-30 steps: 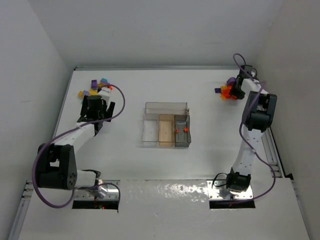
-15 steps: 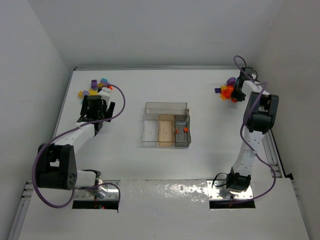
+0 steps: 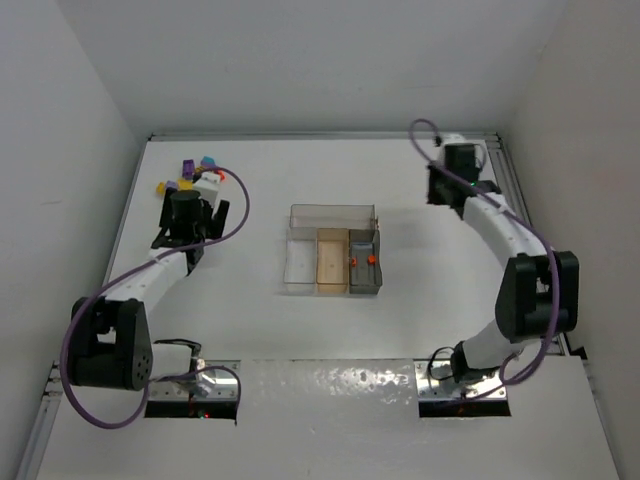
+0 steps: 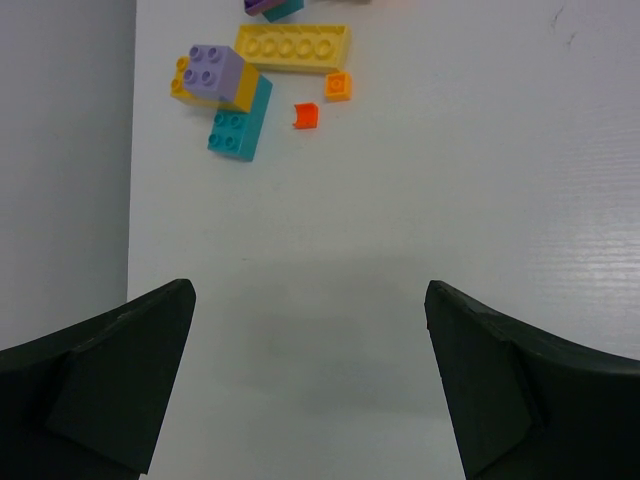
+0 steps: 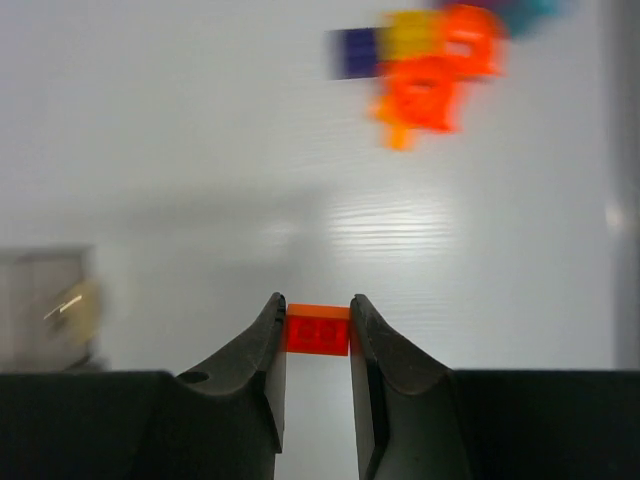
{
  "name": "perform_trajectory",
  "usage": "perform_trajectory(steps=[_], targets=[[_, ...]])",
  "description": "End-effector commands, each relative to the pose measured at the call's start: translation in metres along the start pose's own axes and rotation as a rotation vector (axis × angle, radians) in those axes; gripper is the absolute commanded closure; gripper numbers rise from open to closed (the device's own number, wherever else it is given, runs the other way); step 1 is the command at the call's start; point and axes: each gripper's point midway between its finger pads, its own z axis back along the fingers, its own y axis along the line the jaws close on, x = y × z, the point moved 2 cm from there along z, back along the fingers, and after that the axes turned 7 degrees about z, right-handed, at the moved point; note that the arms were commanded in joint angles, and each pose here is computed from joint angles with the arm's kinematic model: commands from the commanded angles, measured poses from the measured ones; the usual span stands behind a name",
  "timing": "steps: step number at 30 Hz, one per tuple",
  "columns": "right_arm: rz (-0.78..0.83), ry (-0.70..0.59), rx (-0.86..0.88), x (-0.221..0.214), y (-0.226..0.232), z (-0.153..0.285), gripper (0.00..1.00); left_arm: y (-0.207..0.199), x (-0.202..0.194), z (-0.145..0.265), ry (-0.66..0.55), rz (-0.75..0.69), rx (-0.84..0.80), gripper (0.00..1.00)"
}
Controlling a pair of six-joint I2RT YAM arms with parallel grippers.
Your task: Sort the legos into containers by color
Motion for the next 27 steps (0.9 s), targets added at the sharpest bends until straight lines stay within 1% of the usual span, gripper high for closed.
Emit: perform_trajectory(steps=[1, 3, 4, 6, 9, 13, 14, 18, 19, 22, 23, 24, 26, 27], targets=[[0.310, -0.046, 0.301, -0.018, 0.099, 0.028, 1.00, 0.006, 0.020, 0.008, -0.100, 0.050, 0.003, 0.02], [0.255, -0.079, 0.433, -0.017, 0.132, 0.043, 1.00, 0.006, 0.023, 0.013, -0.112, 0.065, -0.008, 0.02], [0.269, -0.079, 0.490, -0.024, 0.150, 0.050, 1.00, 0.005, 0.022, 0.015, -0.112, 0.066, -0.011, 0.02], [0.255, -0.102, 0.526, -0.025, 0.168, 0.055, 1.00, 0.007, 0.019, 0.020, -0.105, 0.063, -0.006, 0.02], [0.282, -0.082, 0.606, -0.046, 0.198, 0.064, 1.00, 0.011, 0.013, 0.028, -0.092, 0.052, 0.003, 0.02], [0.343, -0.045, 0.664, -0.073, 0.219, 0.074, 1.00, 0.014, 0.009, 0.039, -0.089, 0.056, 0.011, 0.02], [0.360, -0.030, 0.669, -0.084, 0.221, 0.075, 1.00, 0.014, 0.002, 0.041, -0.060, 0.052, 0.007, 0.02], [0.348, -0.023, 0.655, -0.096, 0.219, 0.075, 1.00, 0.014, -0.003, 0.047, -0.054, 0.058, 0.004, 0.02], [0.347, -0.025, 0.656, -0.096, 0.219, 0.074, 0.97, 0.014, -0.003, 0.048, -0.057, 0.062, 0.005, 0.02], [0.359, -0.007, 0.660, -0.099, 0.220, 0.071, 0.80, 0.015, -0.003, 0.050, -0.060, 0.069, 0.005, 0.02], [0.368, -0.005, 0.665, -0.098, 0.221, 0.071, 0.68, 0.015, -0.003, 0.050, -0.060, 0.071, 0.005, 0.02], [0.373, -0.013, 0.676, -0.092, 0.224, 0.073, 0.62, 0.015, -0.001, 0.051, -0.064, 0.069, 0.003, 0.02], [0.389, -0.007, 0.673, -0.089, 0.224, 0.073, 0.51, 0.015, -0.001, 0.052, -0.065, 0.070, 0.001, 0.02], [0.392, -0.007, 0.673, -0.088, 0.224, 0.073, 0.49, 0.015, 0.001, 0.052, -0.069, 0.070, 0.004, 0.02]])
